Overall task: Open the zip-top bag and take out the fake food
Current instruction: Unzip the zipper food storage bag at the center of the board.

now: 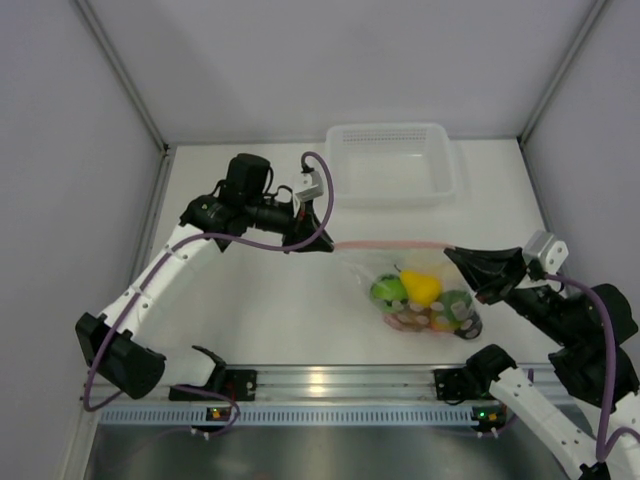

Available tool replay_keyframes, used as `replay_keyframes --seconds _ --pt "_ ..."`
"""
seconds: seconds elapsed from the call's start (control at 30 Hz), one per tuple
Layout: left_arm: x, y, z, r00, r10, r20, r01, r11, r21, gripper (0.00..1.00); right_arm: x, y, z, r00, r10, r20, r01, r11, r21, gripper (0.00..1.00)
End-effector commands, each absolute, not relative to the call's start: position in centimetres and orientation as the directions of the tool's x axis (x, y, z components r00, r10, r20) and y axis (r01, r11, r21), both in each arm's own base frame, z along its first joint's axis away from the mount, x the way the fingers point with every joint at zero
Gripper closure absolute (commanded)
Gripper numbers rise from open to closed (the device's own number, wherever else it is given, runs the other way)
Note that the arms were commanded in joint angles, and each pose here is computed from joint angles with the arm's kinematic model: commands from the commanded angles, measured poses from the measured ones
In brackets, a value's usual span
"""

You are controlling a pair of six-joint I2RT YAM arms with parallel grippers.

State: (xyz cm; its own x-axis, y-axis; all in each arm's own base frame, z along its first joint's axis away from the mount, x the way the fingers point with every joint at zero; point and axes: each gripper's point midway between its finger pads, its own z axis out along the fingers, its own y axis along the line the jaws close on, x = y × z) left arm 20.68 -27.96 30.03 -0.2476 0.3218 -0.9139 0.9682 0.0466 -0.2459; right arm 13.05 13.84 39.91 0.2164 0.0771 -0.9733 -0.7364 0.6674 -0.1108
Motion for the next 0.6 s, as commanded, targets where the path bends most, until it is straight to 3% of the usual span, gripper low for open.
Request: replay_keyframes --seconds 0.0,0.03,0.07,0.1,0.17,0.2,0.27,0.3,0.57 --pt "20.6 -27.5 31.0 -0.226 0.306 -0.925 0.974 0.047 -0.222 0.96 11.0 13.7 43.9 0.324 0.141 -0.935 -0.753 0.637 -0.165 1.0" --pt "20.5 -27.7 31.4 -0.228 0.298 -0.927 0.973 0.032 -0.229 0.89 10.6 14.5 43.4 0.315 0.141 -0.939 -0.787 0.592 -0.175 1.0" --pt "20.2 -27.9 31.8 -0.242 0.291 -0.926 0.968 0.011 -0.25 0.55 10.4 15.0 43.4 0.32 0.147 -0.936 -0.804 0.565 -0.186 1.0" --pt "20.2 -28.1 32.6 -0.229 0.278 -0.933 0.971 -0.003 -0.239 0.53 10.4 15.6 43.1 0.31 0.149 -0.939 -0.822 0.539 -0.185 1.0" --pt "20.2 -28.3 33.3 -0.227 0.268 -0.936 0.971 -0.017 -0.24 0.4 10.4 16.6 42.3 0.294 0.144 -0.945 -0.85 0.491 -0.19 1.0" --pt "20.6 -28.4 33.8 -0.238 0.264 -0.935 0.969 -0.004 -0.247 0.2 10.7 16.8 42.1 0.287 0.14 -0.948 -0.854 0.486 -0.187 1.0" --pt "20.6 -28.6 34.6 -0.242 0.254 -0.936 0.967 -0.012 -0.253 0.19 10.8 17.3 41.4 0.273 0.129 -0.953 -0.866 0.465 -0.185 1.0" --pt "20.9 -28.8 36.2 -0.228 0.236 -0.945 0.972 -0.006 -0.236 0.06 10.7 17.8 40.8 0.27 0.117 -0.956 -0.879 0.434 -0.196 1.0" --pt "22.5 -30.3 37.2 -0.199 0.244 -0.949 0.98 0.038 -0.195 0.07 9.7 19.2 37.8 0.265 0.077 -0.961 -0.924 0.306 -0.23 1.0"
